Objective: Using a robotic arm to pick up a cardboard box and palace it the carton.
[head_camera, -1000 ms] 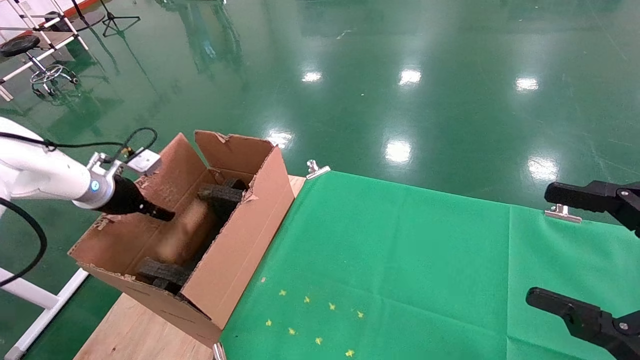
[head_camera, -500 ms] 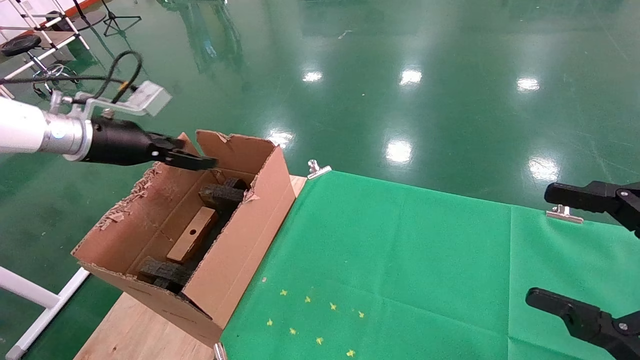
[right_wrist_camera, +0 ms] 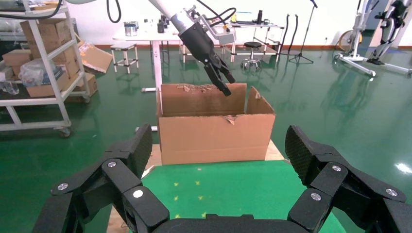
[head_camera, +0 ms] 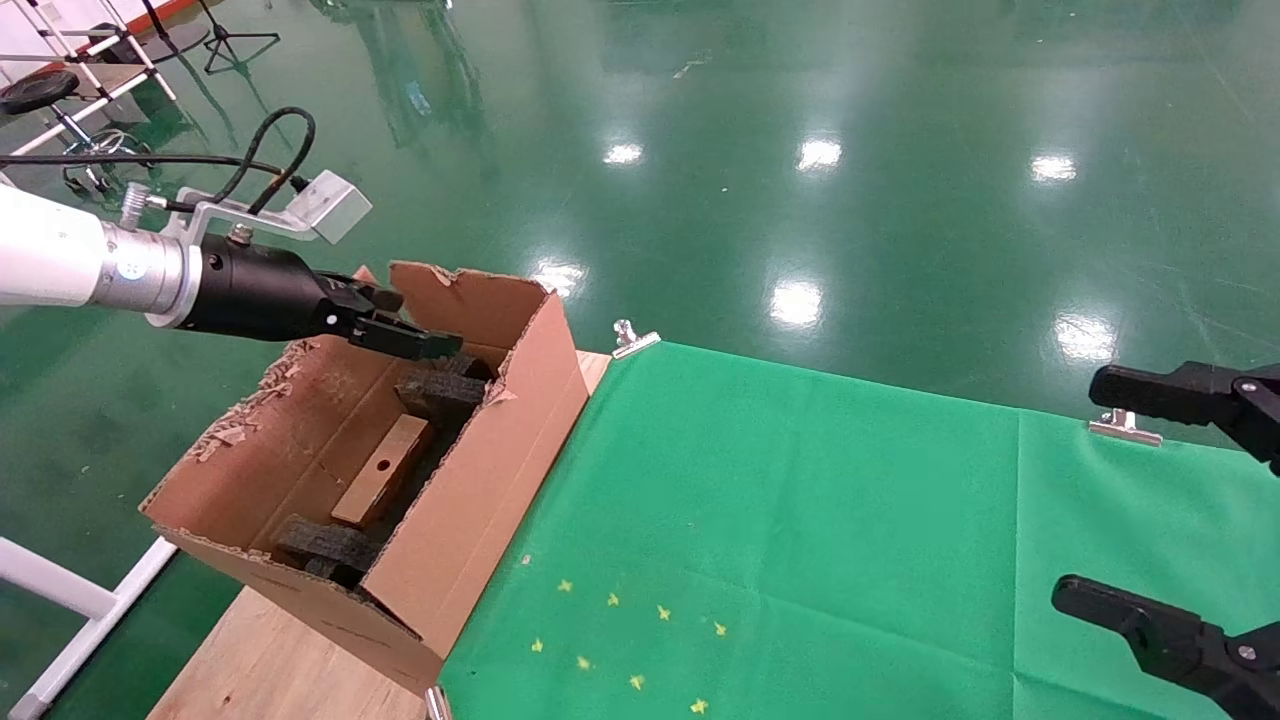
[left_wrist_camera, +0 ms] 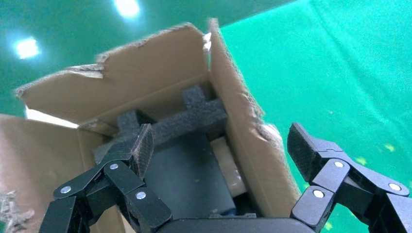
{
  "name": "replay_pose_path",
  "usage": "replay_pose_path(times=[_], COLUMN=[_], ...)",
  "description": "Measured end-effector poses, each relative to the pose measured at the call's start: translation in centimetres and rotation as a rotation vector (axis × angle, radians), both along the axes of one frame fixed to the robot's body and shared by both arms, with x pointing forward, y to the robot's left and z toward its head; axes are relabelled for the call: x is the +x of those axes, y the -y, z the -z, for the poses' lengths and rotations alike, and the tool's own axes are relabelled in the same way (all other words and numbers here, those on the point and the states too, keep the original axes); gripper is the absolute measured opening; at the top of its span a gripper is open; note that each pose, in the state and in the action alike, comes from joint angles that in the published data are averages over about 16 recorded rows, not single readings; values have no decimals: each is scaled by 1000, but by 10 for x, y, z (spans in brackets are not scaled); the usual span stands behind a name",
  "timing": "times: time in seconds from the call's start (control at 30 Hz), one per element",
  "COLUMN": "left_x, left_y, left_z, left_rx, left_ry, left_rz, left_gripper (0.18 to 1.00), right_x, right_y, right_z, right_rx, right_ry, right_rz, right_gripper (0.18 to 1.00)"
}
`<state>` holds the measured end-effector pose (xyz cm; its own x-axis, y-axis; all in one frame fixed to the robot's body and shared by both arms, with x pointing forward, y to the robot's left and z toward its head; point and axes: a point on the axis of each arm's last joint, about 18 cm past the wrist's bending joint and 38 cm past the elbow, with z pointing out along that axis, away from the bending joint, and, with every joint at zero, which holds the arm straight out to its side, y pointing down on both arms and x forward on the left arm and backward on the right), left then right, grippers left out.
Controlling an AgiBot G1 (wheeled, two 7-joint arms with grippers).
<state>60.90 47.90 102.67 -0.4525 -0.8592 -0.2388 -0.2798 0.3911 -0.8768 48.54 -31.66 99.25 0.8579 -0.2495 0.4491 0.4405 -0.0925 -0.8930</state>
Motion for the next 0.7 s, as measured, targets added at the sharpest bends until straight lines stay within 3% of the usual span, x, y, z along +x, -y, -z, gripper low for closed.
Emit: replay_pose_path(times=[0.7], left_x=[-14], left_y=[86], left_z=[20], left_rx=[-62], left_ry=[116], left_rz=[388], left_gripper=[1001], right_x=[0], right_y=[0], right_z=[0], right_rx=[0], right_ry=[0], right_rz=[0], right_gripper=[1001])
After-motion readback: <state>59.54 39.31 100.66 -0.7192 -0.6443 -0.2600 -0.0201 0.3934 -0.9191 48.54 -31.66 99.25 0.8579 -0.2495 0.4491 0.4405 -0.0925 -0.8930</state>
